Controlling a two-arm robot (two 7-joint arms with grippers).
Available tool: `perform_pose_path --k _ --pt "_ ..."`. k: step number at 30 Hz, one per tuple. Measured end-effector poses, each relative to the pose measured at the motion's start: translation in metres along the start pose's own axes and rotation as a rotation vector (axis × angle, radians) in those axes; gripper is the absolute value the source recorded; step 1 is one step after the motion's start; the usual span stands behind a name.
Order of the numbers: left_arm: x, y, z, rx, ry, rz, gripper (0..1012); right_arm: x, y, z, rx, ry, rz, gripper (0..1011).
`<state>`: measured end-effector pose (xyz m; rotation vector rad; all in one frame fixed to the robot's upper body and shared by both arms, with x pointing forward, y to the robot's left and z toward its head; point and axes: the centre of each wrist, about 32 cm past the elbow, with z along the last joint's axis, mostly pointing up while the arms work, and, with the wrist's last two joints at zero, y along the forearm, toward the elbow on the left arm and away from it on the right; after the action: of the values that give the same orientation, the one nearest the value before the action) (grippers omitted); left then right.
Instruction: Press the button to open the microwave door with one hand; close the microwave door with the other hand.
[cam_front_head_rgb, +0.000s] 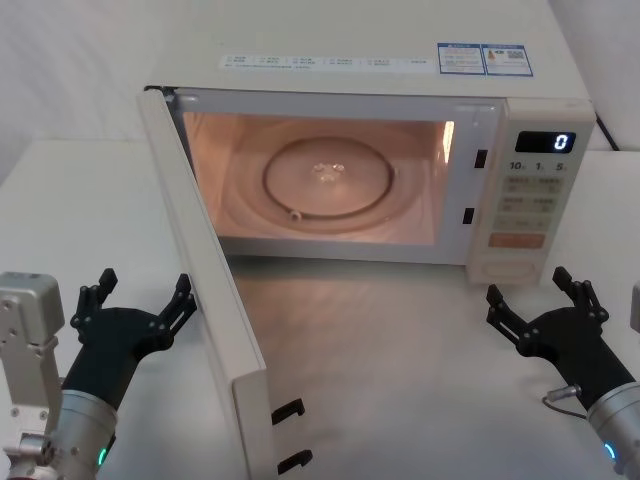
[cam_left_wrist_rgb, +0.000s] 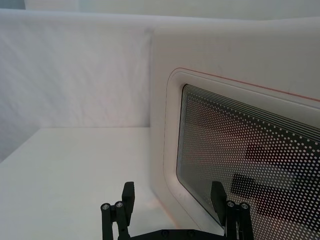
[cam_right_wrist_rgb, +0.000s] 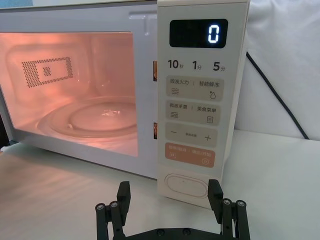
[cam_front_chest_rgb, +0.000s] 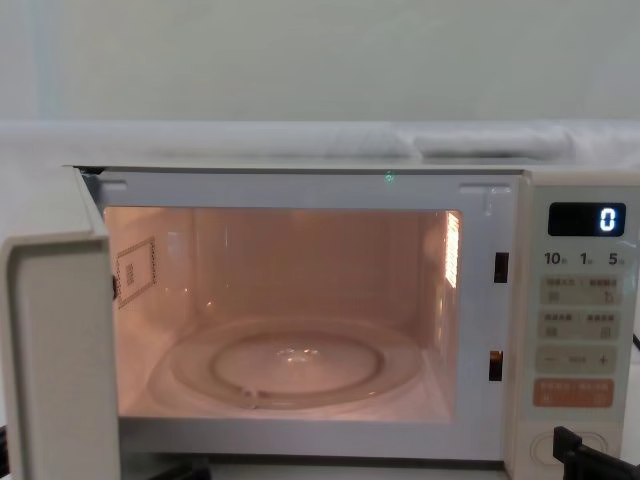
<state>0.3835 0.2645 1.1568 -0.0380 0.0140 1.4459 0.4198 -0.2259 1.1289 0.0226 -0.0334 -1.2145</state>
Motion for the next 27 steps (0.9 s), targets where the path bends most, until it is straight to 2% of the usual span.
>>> perform_pose_path --k 27 --pt "0.0000 0.0000 0.0000 0.000 0.000 0.000 1001 -0.0001 0.0000 0.0000 0.000 0.000 -0.001 1002"
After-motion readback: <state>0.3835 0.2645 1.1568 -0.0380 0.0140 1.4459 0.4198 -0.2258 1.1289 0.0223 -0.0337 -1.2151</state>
